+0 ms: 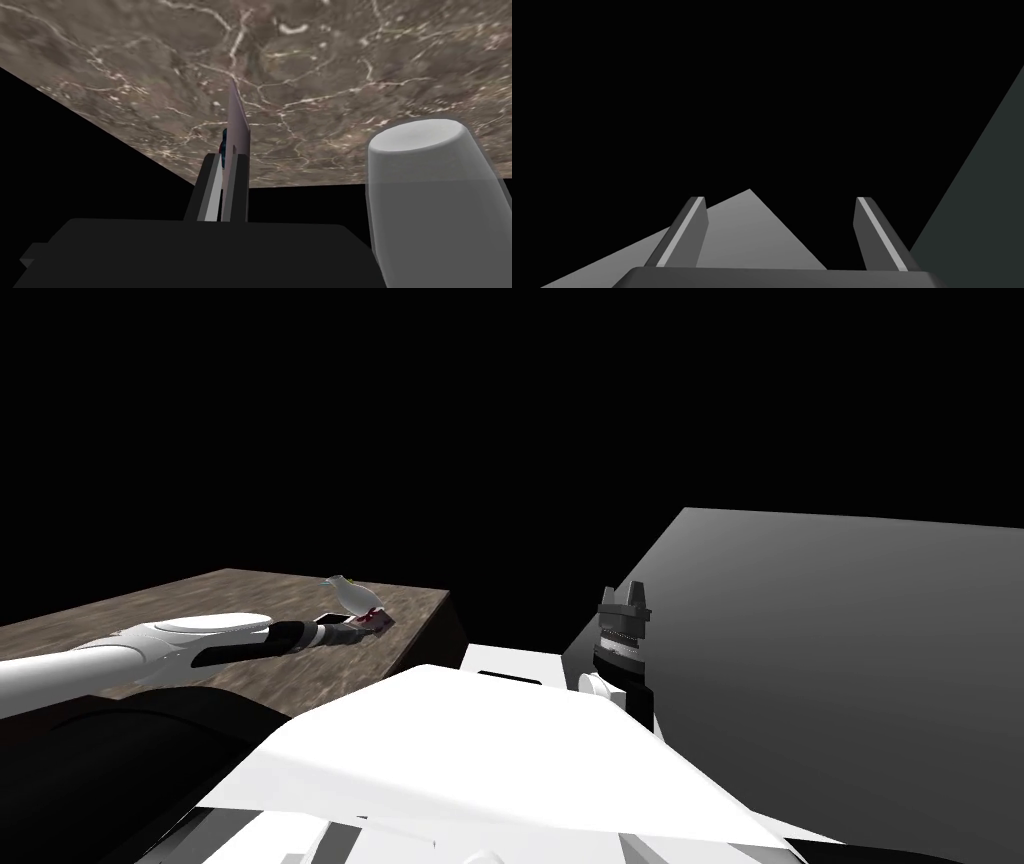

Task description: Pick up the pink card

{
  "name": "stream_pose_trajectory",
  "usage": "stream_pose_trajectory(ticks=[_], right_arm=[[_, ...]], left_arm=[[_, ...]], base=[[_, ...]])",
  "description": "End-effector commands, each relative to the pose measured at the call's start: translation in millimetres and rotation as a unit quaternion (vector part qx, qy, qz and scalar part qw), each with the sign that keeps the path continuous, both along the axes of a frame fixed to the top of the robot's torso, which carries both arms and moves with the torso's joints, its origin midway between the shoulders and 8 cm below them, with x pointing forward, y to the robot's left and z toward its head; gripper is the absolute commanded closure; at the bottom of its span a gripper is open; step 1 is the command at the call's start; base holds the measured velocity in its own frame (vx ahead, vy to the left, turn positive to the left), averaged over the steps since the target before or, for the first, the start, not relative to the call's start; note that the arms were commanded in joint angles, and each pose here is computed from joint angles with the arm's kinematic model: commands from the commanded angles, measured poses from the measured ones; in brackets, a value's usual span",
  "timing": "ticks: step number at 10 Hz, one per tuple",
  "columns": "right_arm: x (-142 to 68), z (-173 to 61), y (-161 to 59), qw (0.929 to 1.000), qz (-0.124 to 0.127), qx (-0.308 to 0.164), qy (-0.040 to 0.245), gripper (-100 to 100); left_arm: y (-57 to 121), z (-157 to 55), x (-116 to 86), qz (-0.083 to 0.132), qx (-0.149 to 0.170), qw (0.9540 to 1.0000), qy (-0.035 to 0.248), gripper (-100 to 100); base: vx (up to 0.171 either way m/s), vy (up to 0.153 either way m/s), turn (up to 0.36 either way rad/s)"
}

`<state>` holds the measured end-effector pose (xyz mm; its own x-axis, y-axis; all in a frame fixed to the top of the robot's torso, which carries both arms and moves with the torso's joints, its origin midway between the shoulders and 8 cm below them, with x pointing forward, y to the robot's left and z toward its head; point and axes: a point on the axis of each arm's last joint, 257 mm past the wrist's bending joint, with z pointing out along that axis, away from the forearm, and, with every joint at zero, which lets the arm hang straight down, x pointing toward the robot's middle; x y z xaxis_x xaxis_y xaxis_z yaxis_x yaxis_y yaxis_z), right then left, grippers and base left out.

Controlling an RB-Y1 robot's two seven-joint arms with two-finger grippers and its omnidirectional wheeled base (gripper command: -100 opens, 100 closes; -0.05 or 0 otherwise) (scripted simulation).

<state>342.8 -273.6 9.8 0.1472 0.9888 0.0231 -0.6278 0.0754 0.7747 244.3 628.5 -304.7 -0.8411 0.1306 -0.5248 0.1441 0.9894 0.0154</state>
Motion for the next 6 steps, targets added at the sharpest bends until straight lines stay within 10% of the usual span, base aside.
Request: stream_pose_trajectory(ticks=[1, 2, 3, 5, 6], right_arm=[[0, 0, 0, 1.0000, 0.000, 0.000, 0.000, 0], [0, 0, 0, 1.0000, 0.000, 0.000, 0.000, 0], [0, 0, 0, 1.0000, 0.000, 0.000, 0.000, 0], [0, 0, 0, 1.0000, 0.000, 0.000, 0.000, 0], [0, 0, 0, 1.0000, 0.000, 0.000, 0.000, 0]], left_arm=[[0.0, 0, 0, 0.000, 0.000, 1.0000, 0.000, 100], [0.1, 0, 0, 0.000, 0.000, 1.0000, 0.000, 0], [-3.8, 9, 6, -0.017, 0.002, 0.9999, 0.002, 100], [-3.8, 12, 8, -0.019, 0.003, 0.9998, 0.001, 100], [-4.0, 12, 8, -0.020, 0.003, 0.9998, 0.002, 0]], base=[[0.000, 0.000, 0.000], [0.000, 0.000, 0.000], [0.015, -0.005, 0.235], [0.022, -0.008, 0.154], [0.000, 0.000, 0.000]])
